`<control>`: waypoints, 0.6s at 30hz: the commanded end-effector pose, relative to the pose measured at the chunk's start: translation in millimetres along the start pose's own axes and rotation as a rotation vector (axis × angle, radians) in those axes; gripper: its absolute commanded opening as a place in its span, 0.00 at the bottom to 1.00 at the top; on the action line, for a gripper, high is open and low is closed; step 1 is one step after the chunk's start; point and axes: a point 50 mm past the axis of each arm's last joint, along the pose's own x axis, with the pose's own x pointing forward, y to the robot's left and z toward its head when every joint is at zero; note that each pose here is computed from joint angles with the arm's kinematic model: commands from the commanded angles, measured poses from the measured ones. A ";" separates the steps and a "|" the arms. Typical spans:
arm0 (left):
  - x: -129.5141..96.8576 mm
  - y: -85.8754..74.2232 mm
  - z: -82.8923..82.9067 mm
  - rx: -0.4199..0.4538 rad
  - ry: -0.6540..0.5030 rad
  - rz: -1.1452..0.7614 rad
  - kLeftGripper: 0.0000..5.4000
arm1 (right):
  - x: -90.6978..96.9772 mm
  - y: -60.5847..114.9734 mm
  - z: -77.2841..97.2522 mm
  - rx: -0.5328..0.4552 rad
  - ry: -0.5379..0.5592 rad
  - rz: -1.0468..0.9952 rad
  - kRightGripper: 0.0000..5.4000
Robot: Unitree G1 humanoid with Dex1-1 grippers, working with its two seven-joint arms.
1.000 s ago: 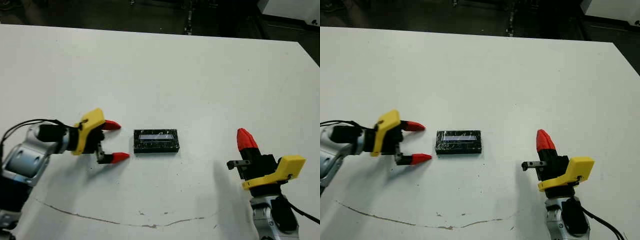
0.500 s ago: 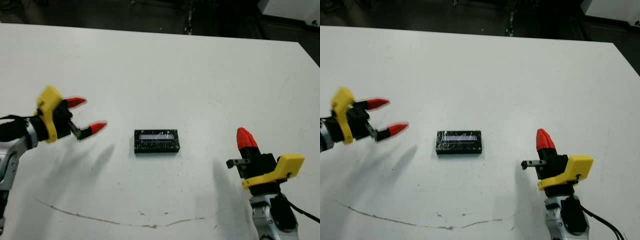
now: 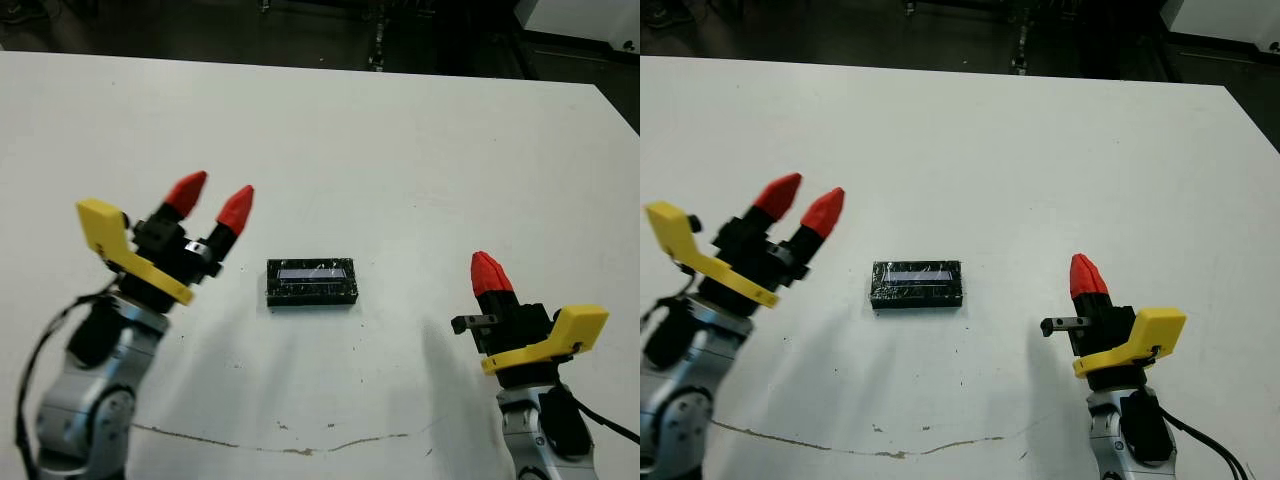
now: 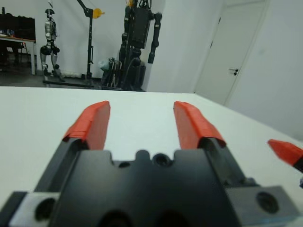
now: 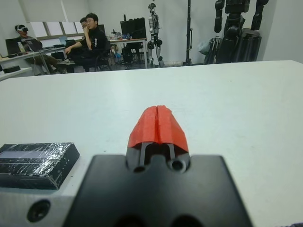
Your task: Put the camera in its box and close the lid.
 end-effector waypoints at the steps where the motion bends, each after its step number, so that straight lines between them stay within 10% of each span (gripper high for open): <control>1: 6.7 -11.8 -13.9 -0.031 0.069 0.000 0.45 | -2.9 -2.1 -3.8 -0.003 0.015 -0.005 0.00; 18: 36.1 -38.9 -67.0 -0.112 0.453 0.038 0.00 | -4.2 1.3 -5.2 -0.008 0.022 -0.014 0.00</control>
